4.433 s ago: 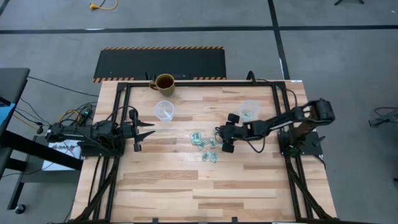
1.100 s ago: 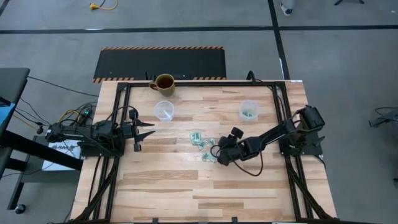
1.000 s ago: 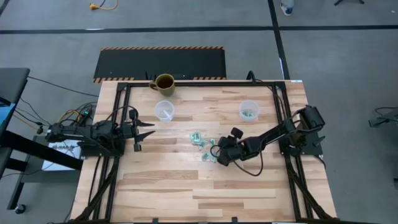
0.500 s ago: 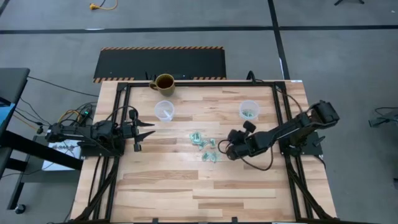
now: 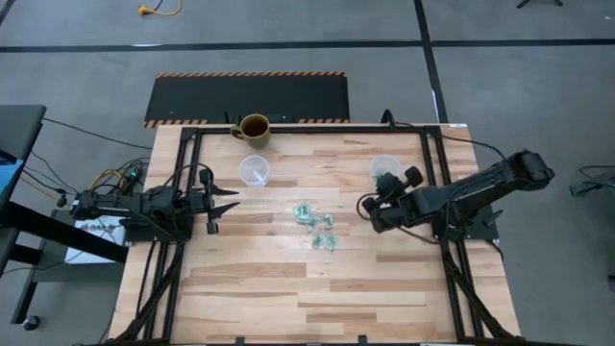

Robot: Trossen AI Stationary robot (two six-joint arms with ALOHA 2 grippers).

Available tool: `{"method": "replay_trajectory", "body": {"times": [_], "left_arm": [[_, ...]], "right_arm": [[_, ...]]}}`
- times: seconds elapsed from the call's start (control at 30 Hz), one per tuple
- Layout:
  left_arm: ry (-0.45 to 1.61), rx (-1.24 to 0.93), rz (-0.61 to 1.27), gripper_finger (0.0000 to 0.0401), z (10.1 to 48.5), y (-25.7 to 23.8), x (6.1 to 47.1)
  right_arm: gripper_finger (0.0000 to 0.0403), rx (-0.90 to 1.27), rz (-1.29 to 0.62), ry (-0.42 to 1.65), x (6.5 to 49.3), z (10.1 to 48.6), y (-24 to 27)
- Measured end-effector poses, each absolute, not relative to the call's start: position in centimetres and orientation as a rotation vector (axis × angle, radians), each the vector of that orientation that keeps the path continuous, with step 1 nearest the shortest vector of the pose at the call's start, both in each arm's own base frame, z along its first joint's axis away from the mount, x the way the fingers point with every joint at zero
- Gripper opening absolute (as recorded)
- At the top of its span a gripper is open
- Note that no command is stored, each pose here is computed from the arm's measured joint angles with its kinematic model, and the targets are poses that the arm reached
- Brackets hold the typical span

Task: Pick and place items into bin
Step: Put the stevia packet into the right transparent bin

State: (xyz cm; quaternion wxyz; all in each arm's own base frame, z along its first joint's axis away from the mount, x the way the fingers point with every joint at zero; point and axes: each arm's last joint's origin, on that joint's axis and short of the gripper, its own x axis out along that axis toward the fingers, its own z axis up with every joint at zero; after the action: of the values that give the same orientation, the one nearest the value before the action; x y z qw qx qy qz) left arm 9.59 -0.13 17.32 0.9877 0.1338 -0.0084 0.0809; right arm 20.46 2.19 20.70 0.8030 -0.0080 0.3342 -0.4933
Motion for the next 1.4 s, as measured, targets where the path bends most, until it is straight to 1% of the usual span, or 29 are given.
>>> {"method": "replay_trajectory", "body": {"times": [0.1, 0.33, 0.43, 0.6, 0.77, 1.23, 1.33, 1.4], "left_arm": [[-0.017, 0.26, 0.163, 0.0121, 17.3, -0.1, 9.6], [-0.017, 0.26, 0.163, 0.0121, 17.3, -0.1, 9.6], [-0.017, 0.267, 0.163, 0.0121, 17.3, -0.1, 9.6], [-0.017, 0.26, 0.163, 0.0121, 17.3, -0.1, 9.6], [-0.017, 0.261, 0.163, 0.0121, 17.3, -0.1, 9.6], [-0.017, 0.261, 0.163, 0.0121, 17.3, -0.1, 9.6], [-0.017, 0.263, 0.163, 0.0121, 17.3, -0.1, 9.6], [-0.016, 0.269, 0.163, 0.0121, 17.3, -0.1, 9.6]], "right_arm": [[0.0027, -0.021, -1.101, 0.74, 20.2, 20.8, 1.3], [0.0016, -0.012, -1.193, 0.788, 19.9, 20.6, -0.6], [0.0028, -0.003, -1.208, 0.79, 19.9, 20.6, -0.9], [0.006, -0.002, -1.206, 0.79, 19.9, 20.6, -0.9], [0.0075, -0.002, -1.206, 0.79, 19.9, 20.6, -0.9], [0.0077, 0.012, -1.189, 0.814, 19.5, 19.5, -0.7], [0.0077, 0.019, -1.142, 0.772, 20.0, 19.5, 0.0], [0.0077, -0.003, -1.071, 0.742, 20.7, 19.7, 0.8]]}}
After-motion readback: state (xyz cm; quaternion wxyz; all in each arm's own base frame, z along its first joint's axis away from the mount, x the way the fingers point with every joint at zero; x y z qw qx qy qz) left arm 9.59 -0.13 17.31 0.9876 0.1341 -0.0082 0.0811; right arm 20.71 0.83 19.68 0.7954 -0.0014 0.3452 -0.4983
